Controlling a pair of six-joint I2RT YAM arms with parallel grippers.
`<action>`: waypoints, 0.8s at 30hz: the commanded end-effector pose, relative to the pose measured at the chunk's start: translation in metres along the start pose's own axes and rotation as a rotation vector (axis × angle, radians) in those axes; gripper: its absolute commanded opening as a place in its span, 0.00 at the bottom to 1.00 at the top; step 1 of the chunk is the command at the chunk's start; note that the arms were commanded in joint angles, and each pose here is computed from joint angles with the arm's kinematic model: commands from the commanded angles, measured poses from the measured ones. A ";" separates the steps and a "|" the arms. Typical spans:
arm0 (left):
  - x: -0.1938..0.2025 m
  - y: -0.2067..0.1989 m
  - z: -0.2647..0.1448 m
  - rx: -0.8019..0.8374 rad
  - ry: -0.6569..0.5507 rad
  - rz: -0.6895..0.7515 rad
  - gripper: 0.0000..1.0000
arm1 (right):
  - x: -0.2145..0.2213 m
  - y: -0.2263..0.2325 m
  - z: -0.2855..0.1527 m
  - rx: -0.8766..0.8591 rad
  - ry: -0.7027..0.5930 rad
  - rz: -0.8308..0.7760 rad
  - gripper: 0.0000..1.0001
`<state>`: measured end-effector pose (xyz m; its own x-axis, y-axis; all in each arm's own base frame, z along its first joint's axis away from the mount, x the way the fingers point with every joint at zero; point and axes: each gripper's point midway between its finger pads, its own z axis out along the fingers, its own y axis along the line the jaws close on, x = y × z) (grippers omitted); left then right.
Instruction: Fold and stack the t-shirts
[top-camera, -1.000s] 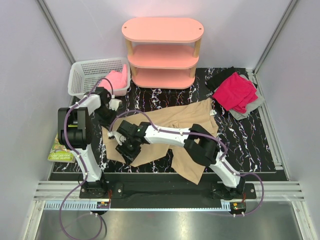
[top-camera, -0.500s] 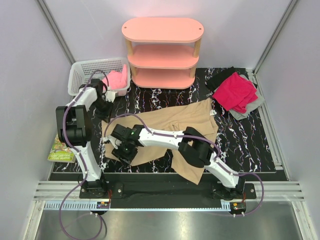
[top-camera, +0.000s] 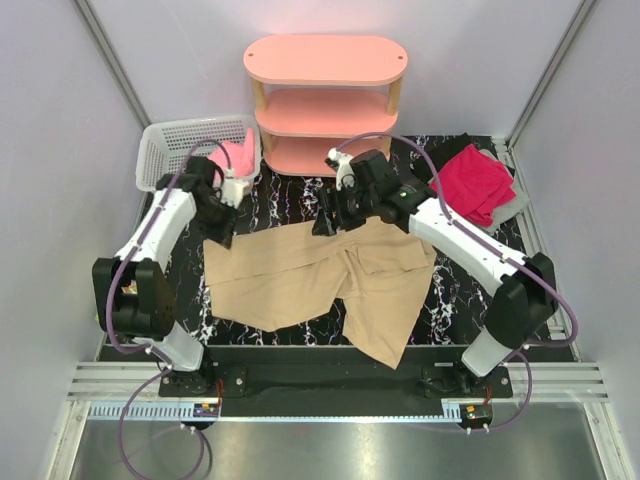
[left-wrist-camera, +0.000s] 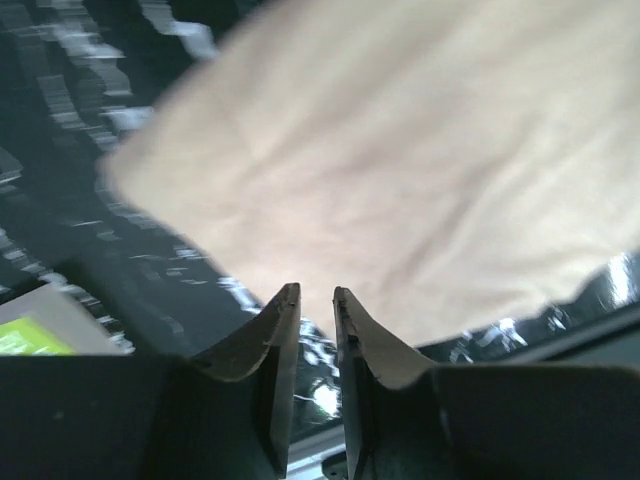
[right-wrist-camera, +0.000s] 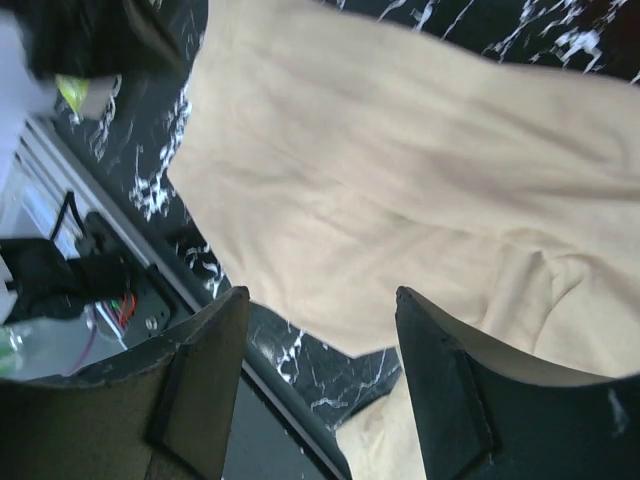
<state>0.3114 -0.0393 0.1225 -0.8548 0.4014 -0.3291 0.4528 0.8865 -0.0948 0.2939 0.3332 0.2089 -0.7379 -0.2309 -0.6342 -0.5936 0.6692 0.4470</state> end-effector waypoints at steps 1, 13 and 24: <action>0.038 -0.039 0.036 0.131 0.146 0.029 0.24 | 0.006 -0.031 0.017 0.059 0.009 0.139 0.68; 0.078 -0.023 0.084 0.091 0.300 0.010 0.22 | 0.064 -0.200 0.023 0.375 0.103 0.682 0.56; 0.084 0.053 0.098 -0.065 0.382 0.023 0.20 | 0.099 -0.234 0.013 0.440 0.152 0.785 0.58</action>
<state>0.2578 -0.0272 0.0127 -0.8900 0.4553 0.0238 0.4450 0.8788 -0.1724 0.3625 0.1715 0.0376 -0.9384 0.3125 -0.1476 0.2229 0.8737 0.4323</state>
